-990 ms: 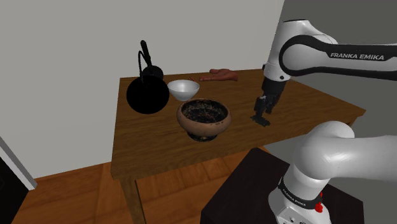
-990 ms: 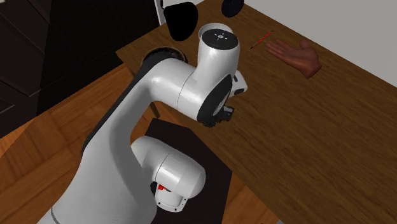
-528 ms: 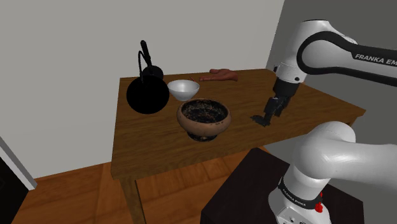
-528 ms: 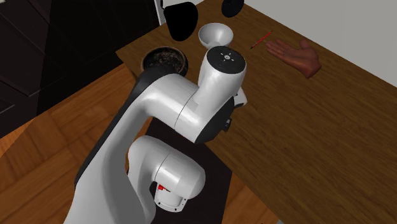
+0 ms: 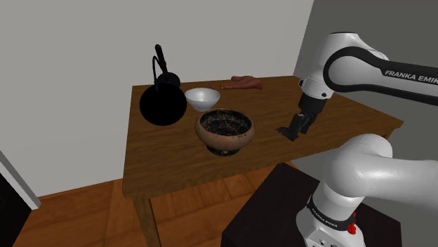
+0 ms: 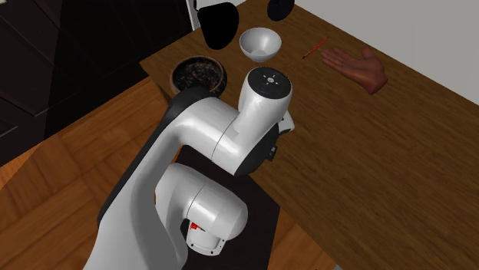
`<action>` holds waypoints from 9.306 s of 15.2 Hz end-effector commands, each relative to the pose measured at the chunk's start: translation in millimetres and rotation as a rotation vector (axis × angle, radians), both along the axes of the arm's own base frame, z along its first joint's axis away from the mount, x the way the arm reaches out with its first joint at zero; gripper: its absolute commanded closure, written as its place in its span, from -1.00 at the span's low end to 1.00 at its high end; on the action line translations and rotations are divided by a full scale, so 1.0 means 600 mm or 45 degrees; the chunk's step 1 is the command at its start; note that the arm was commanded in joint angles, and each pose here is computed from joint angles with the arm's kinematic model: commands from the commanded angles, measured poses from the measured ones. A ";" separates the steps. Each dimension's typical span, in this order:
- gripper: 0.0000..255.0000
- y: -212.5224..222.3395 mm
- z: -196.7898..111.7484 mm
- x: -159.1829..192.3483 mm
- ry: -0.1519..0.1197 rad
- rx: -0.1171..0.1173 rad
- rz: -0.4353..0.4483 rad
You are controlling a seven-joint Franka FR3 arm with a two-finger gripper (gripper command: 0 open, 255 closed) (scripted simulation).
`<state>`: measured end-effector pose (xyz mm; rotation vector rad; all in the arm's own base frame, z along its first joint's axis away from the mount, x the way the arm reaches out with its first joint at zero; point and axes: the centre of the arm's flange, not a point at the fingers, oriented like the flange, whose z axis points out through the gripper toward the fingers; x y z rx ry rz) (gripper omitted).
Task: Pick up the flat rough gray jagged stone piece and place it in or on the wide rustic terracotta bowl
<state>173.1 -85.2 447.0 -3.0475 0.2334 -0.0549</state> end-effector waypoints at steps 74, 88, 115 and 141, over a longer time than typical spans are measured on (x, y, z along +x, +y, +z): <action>1.00 0.009 0.206 0.138 0.166 -0.062 0.047; 1.00 0.105 0.285 0.191 0.166 -0.062 0.047; 1.00 0.373 0.183 0.338 0.166 -0.062 0.047; -1.00 0.371 0.246 0.346 0.166 -0.062 0.047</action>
